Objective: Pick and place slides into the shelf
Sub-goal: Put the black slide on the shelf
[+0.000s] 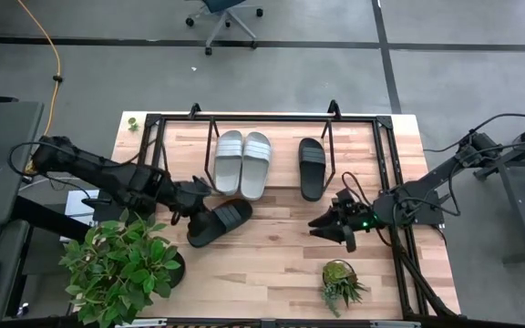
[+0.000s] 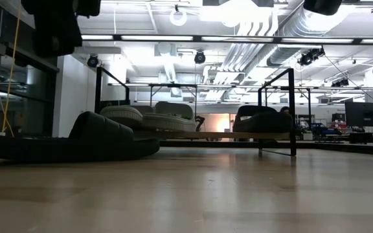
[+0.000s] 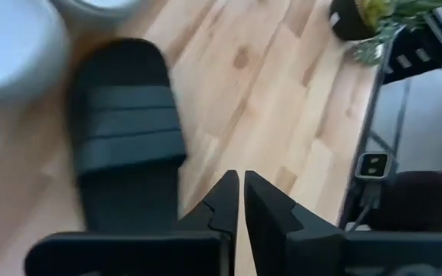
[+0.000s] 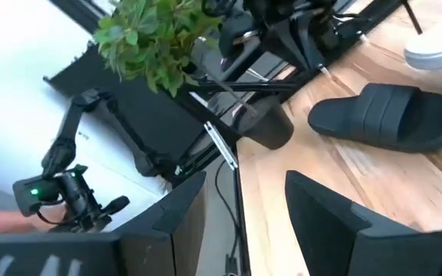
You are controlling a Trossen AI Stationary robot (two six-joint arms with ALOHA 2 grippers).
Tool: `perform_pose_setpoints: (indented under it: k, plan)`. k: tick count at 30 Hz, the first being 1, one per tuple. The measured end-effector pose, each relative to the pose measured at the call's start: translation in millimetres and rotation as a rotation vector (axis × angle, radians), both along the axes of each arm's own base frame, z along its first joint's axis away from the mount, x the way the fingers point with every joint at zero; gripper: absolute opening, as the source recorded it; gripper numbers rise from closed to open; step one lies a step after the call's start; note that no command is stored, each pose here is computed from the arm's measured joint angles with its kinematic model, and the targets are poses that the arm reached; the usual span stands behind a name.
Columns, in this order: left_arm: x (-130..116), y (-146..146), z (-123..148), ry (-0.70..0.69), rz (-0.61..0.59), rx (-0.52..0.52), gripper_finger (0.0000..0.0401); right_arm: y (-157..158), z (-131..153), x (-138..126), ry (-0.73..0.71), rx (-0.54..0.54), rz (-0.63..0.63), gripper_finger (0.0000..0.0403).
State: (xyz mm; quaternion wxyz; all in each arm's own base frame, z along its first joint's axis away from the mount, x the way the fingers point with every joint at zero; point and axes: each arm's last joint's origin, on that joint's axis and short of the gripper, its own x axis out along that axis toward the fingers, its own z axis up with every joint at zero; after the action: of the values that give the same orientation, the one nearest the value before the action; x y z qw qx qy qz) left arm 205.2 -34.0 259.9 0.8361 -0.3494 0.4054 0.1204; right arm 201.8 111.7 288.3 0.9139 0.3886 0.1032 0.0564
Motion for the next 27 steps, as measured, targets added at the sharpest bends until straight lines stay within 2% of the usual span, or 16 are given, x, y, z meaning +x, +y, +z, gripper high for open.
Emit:
perform_pose_setpoints:
  k: [8, 13, 15, 21, 24, 27]
  plan:
    - [17, -27, -24, 0.091, 0.122, -0.064, 0.0056, 1, 2, 0, -0.036, -0.071, 0.044, 0.0167]
    - [27, -32, -35, 0.120, 0.188, -0.105, 0.0105, 1, 7, -1, -0.079, -0.077, 0.048, 0.0167]
    - [29, -32, -40, 0.129, 0.180, -0.080, 0.0127, 1, 9, -1, -0.097, -0.071, 0.053, 0.0167]
    - [43, -36, -43, 0.041, -0.082, 0.094, 0.0169, 4, 12, -8, -0.112, -0.088, 0.080, 0.0167]
    - [47, -39, -40, -0.021, -0.235, 0.170, 0.0168, 3, 14, -10, -0.113, -0.088, 0.080, 0.0167]
    - [46, -39, -41, -0.029, -0.362, 0.237, 0.0150, 3, 14, -11, -0.104, -0.063, 0.084, 0.0167]
